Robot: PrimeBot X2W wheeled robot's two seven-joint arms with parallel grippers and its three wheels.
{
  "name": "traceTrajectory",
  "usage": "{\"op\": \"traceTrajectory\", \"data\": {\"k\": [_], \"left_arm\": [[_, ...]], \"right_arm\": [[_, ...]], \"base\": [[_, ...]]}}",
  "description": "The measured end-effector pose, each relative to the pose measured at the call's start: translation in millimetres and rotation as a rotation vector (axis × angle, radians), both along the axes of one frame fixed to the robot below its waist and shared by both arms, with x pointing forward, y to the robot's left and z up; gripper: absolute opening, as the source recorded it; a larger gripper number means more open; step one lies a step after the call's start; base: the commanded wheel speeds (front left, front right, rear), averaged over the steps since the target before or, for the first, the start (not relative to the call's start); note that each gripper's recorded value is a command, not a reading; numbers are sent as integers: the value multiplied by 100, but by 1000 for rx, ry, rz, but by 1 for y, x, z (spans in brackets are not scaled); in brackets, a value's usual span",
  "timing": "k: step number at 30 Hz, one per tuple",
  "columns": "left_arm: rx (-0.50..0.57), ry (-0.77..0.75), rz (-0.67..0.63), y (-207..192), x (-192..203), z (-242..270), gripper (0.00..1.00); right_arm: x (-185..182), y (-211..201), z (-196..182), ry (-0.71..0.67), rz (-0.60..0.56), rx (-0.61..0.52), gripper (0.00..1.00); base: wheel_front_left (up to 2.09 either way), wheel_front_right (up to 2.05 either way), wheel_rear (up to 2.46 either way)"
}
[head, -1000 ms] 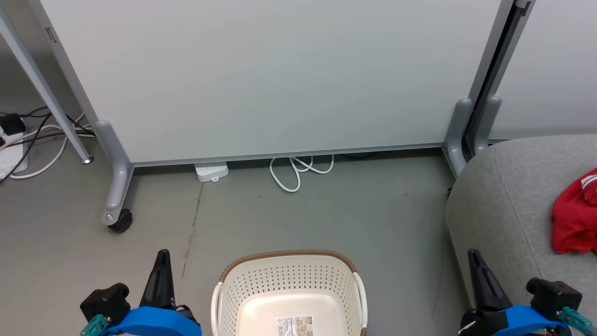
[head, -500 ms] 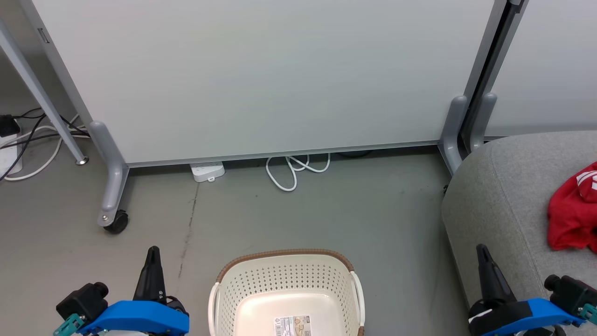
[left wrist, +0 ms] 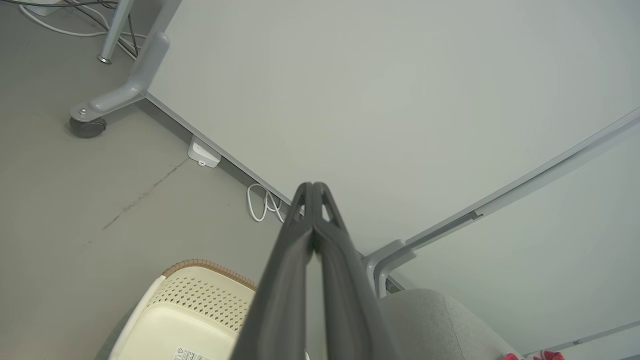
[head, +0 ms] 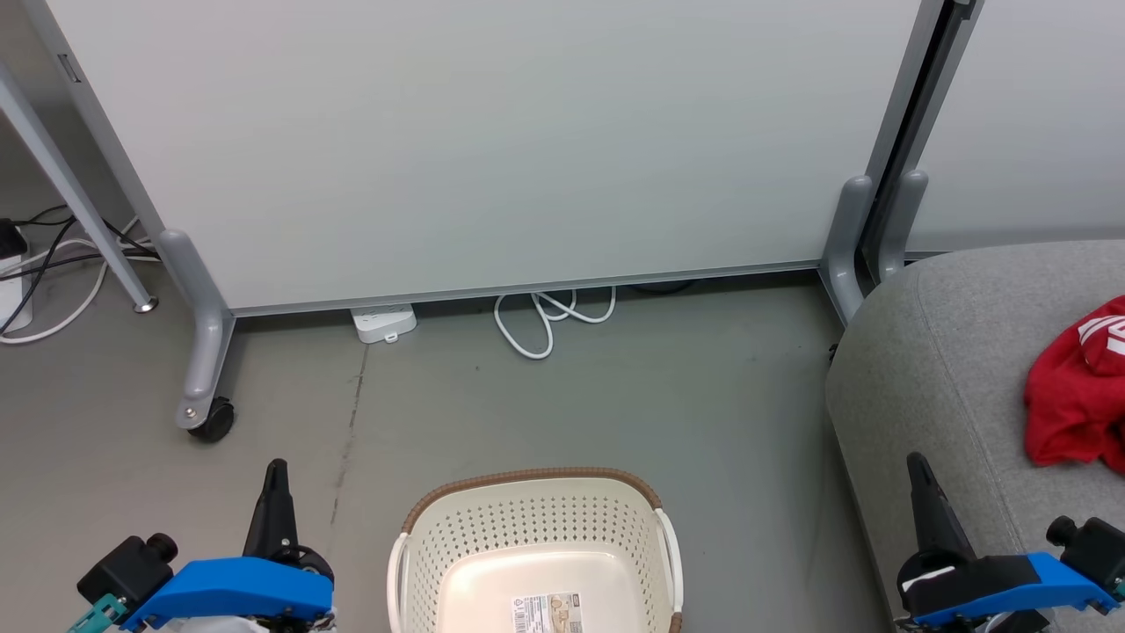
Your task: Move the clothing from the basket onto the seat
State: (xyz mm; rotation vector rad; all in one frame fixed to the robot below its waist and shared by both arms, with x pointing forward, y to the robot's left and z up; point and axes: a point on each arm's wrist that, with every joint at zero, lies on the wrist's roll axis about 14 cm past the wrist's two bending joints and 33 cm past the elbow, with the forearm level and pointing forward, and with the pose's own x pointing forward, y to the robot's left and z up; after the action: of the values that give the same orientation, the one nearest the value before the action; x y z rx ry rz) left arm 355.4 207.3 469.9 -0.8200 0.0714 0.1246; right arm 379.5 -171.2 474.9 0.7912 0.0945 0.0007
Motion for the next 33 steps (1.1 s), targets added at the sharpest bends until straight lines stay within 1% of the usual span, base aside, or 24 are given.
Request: {"op": "traceTrajectory", "data": {"k": [18, 33], "left_arm": [[-211, -23, 12, 1, 8, 7, 0], [-359, -47, 8, -1, 15, 13, 0]], "right_arm": [[3, -8, 6, 5, -33, 217, 0], [6, -13, 12, -5, -50, 371, 0]], "base": [[0, 0, 0], [0, 0, 0]]}}
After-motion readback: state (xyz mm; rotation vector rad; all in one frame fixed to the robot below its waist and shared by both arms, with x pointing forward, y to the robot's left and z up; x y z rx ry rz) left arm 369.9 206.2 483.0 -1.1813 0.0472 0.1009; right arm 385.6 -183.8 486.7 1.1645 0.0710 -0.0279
